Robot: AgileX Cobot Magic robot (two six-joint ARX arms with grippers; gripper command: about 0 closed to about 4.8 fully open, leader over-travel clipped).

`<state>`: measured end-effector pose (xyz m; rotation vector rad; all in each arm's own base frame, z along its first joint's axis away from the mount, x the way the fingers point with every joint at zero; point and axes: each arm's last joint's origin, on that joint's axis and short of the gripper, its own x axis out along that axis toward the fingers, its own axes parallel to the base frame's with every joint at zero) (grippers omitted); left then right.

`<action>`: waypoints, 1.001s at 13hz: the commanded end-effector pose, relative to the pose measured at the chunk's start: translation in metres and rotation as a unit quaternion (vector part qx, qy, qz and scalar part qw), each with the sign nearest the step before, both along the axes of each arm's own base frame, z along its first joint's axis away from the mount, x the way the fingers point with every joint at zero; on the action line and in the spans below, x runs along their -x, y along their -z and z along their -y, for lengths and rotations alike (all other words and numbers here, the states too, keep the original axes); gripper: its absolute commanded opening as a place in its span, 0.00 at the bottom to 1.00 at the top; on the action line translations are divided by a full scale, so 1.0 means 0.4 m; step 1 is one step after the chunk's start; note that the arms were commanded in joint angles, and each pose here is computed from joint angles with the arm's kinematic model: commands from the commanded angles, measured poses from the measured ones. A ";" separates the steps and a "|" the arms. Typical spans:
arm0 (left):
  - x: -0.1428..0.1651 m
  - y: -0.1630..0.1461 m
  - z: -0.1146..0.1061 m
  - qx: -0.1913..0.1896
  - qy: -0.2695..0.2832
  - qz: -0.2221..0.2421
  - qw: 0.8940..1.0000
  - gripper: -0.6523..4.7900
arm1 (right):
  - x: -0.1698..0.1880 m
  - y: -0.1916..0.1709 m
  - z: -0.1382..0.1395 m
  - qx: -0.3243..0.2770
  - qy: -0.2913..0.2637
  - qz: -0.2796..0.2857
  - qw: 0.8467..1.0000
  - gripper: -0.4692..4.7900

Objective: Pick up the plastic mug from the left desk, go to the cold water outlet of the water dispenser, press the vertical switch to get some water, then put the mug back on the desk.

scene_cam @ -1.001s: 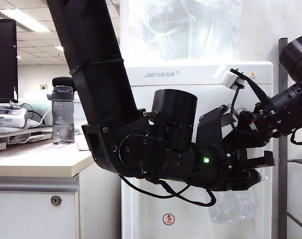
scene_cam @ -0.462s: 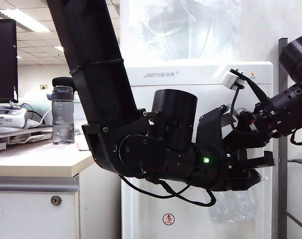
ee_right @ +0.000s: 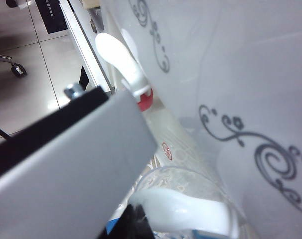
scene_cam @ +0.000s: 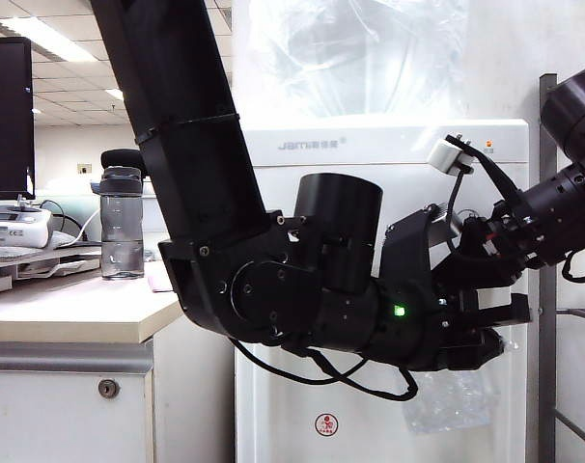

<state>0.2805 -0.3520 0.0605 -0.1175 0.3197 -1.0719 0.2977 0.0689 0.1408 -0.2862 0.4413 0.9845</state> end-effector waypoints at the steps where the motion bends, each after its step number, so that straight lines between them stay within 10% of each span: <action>1: -0.002 -0.021 0.005 0.017 0.004 0.021 1.000 0.11 | -0.006 0.002 -0.001 0.005 0.006 0.004 1.000 0.08; 13: -0.003 -0.022 0.005 0.020 0.004 0.024 1.000 0.11 | 0.014 -0.054 0.003 0.000 -0.022 0.035 0.999 0.08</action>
